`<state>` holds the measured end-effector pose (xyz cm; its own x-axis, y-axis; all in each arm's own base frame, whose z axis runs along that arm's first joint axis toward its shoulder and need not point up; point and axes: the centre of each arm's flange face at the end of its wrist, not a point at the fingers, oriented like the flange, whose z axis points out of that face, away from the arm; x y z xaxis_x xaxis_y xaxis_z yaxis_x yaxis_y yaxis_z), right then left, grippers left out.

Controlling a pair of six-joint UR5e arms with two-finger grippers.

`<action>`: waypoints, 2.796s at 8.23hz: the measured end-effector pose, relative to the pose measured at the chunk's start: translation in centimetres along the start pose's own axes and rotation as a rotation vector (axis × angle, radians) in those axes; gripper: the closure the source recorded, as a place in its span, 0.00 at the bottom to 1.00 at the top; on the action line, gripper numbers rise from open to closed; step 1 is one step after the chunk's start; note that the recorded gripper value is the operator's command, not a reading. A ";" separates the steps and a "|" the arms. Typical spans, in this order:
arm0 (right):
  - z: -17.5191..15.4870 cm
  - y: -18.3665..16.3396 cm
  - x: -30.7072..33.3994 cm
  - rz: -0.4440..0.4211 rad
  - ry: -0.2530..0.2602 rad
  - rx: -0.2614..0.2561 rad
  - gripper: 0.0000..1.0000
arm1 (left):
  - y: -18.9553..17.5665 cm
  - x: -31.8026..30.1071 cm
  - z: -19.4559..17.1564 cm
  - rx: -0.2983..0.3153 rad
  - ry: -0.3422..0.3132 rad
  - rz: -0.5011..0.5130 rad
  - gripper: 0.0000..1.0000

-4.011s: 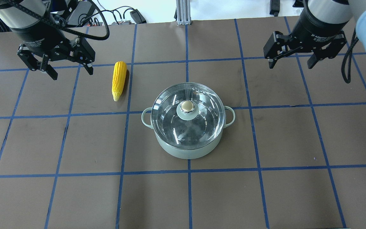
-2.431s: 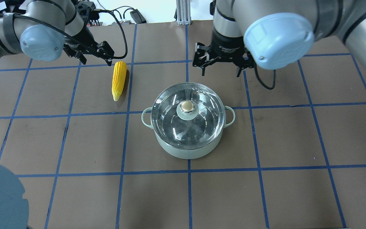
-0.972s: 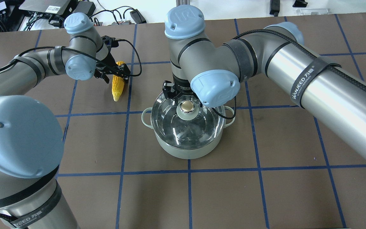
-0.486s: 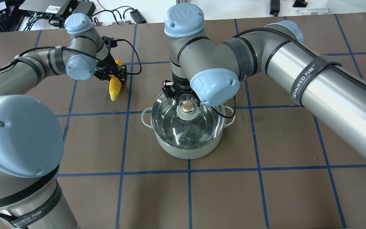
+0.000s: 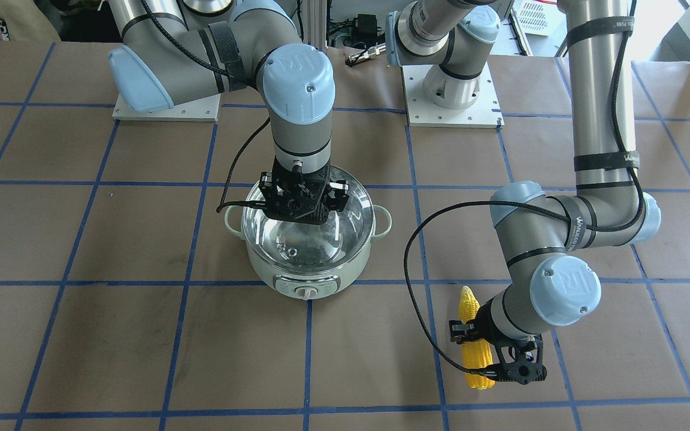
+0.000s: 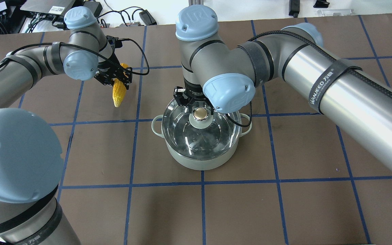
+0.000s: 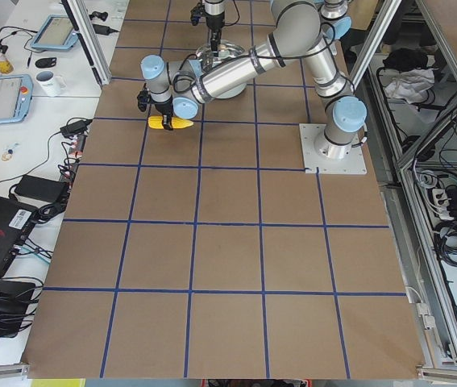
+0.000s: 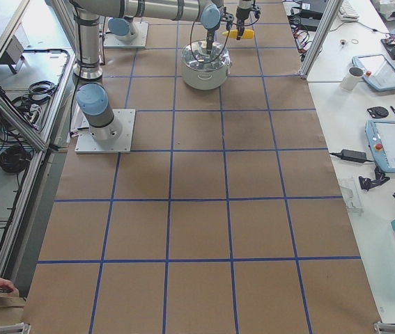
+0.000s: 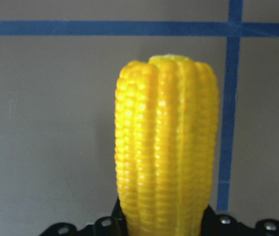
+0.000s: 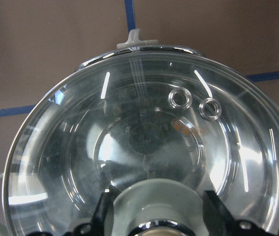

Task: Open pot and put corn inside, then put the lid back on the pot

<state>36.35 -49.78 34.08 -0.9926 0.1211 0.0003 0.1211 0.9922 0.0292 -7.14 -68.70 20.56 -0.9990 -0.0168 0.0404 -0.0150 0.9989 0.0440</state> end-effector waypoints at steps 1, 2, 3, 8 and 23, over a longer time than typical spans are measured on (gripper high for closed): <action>0.2 -0.1 0.0 0.000 0.003 -0.002 0.32 | 0.5 -0.1 -1.1 -0.010 -0.022 -0.001 1.00; 0.2 -0.2 0.0 0.000 0.007 -0.001 0.32 | 0.9 -0.2 -2.5 -0.009 -0.035 -0.001 1.00; 0.0 -0.2 0.0 0.000 0.011 0.002 0.32 | 1.7 -0.1 -4.5 -0.011 -0.041 -0.001 1.00; 0.0 0.4 0.1 0.008 0.017 -0.030 0.32 | 4.5 0.9 -10.5 -0.014 -0.045 0.008 1.00; -3.2 1.2 -0.3 0.024 0.005 0.005 0.63 | 5.0 1.4 -11.7 0.004 -0.047 0.015 1.00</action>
<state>36.80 -48.74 37.30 -0.9894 0.1450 0.0060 0.1451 0.9891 0.0237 -8.13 -64.24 32.54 -1.0000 -0.0001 -0.0061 -0.0004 0.9992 0.0395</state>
